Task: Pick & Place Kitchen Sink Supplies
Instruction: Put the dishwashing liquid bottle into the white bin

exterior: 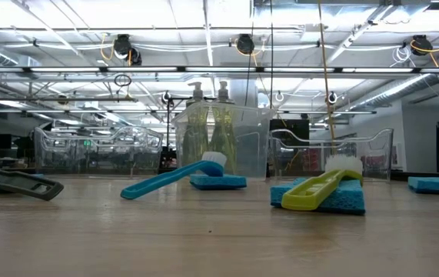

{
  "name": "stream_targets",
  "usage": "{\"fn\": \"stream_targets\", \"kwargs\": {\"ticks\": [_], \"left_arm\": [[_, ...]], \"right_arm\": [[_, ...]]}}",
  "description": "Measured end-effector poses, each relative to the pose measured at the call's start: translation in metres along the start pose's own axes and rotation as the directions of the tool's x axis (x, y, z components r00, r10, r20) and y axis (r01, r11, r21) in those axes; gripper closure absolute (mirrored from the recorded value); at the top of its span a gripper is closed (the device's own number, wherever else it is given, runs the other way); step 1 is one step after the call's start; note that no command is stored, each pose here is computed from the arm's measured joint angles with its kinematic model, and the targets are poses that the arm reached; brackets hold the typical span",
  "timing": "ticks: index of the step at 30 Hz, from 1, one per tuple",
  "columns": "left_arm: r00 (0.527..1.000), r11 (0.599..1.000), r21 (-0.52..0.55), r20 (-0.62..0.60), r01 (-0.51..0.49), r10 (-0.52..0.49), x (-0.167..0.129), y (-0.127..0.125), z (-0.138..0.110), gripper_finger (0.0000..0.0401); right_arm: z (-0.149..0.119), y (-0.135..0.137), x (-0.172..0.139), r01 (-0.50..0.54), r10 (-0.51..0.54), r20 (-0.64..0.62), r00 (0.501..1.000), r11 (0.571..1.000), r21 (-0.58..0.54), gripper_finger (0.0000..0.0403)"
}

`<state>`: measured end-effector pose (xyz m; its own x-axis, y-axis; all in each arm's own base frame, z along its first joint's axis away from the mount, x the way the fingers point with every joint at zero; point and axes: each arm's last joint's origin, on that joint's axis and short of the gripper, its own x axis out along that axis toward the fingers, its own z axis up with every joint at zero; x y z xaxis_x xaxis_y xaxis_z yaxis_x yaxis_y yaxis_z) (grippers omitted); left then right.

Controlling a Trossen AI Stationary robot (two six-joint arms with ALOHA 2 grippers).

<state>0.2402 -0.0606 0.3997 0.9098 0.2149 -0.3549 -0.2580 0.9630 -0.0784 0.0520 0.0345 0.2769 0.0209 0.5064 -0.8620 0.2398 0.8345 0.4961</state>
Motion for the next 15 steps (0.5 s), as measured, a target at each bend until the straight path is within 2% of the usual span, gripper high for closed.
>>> {"fn": "stream_targets", "kwargs": {"ticks": [4, 9, 12, 15], "left_arm": [[1.000, 1.000, -0.006, -0.001, 0.016, -0.016, -0.002, -0.004, -0.001, 0.0127], [0.999, 0.999, -0.026, -0.003, 0.033, -0.033, -0.004, -0.008, -0.002, 0.0127], [0.999, 0.998, -0.058, -0.003, 0.038, -0.038, -0.004, -0.009, -0.002, 0.0127], [0.999, 0.997, -0.071, -0.003, 0.038, -0.038, -0.004, -0.009, -0.002, 0.0128]], "right_arm": [[-0.006, 0.001, -0.006, -0.108, 0.108, 0.021, 0.994, 0.994, -0.005, 0.0300], [-0.017, 0.001, -0.018, -0.208, 0.206, 0.121, 0.971, 0.978, -0.003, 0.0300], [-0.020, 0.002, -0.024, -0.282, 0.292, 0.211, 0.933, 0.957, -0.074, 0.0300], [-0.022, 0.002, -0.028, -0.294, 0.331, 0.289, 0.899, 0.942, -0.162, 0.0300]]}}
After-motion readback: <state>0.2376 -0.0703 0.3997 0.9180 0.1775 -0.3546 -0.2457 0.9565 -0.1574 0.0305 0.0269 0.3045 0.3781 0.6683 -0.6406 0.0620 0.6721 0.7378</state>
